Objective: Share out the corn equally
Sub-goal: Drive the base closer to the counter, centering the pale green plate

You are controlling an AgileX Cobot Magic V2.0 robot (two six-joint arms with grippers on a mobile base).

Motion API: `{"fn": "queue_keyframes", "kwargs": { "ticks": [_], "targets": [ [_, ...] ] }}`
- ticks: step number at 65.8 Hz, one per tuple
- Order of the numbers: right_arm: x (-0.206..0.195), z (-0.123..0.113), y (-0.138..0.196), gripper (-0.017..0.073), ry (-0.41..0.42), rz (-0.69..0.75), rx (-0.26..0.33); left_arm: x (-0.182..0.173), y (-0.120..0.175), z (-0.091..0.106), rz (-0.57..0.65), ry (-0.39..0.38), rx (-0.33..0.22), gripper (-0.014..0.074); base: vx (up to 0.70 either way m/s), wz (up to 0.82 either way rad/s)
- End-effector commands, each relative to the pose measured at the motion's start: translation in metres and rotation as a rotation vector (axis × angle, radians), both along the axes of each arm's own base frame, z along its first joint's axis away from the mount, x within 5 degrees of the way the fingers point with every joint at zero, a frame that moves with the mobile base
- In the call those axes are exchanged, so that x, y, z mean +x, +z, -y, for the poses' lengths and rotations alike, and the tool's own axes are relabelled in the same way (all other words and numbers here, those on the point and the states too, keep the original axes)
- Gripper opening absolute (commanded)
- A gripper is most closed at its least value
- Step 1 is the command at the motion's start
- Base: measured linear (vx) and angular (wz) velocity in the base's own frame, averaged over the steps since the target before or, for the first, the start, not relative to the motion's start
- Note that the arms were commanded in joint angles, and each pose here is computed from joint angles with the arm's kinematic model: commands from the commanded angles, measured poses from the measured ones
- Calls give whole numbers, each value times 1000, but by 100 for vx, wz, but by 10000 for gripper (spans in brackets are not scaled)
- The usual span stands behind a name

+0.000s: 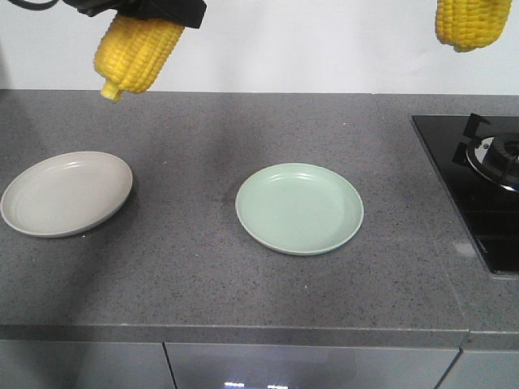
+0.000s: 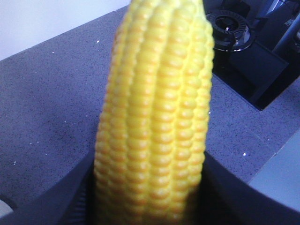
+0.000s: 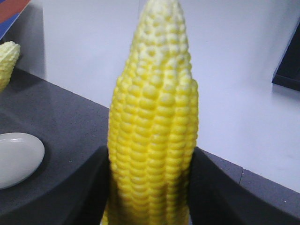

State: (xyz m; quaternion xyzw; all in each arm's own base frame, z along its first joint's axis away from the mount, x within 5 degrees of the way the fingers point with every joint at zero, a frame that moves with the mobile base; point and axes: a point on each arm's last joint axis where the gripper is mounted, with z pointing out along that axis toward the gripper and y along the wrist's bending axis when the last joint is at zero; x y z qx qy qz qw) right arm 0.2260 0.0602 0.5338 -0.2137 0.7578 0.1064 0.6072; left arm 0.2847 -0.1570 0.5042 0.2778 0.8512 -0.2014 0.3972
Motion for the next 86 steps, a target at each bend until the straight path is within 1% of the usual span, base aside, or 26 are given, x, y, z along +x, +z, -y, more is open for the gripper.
{"fn": "queue_keyframes", "kwargs": {
  "ticks": [1,86],
  "targets": [
    [-10,4,19,-6,-21,111,43,-16,22,-6,72,0,-66,-6,6,0],
    [-10,4,19,-6,-21,111,43,-16,22,-6,72,0,-66,-6,5,-1]
  ]
}}
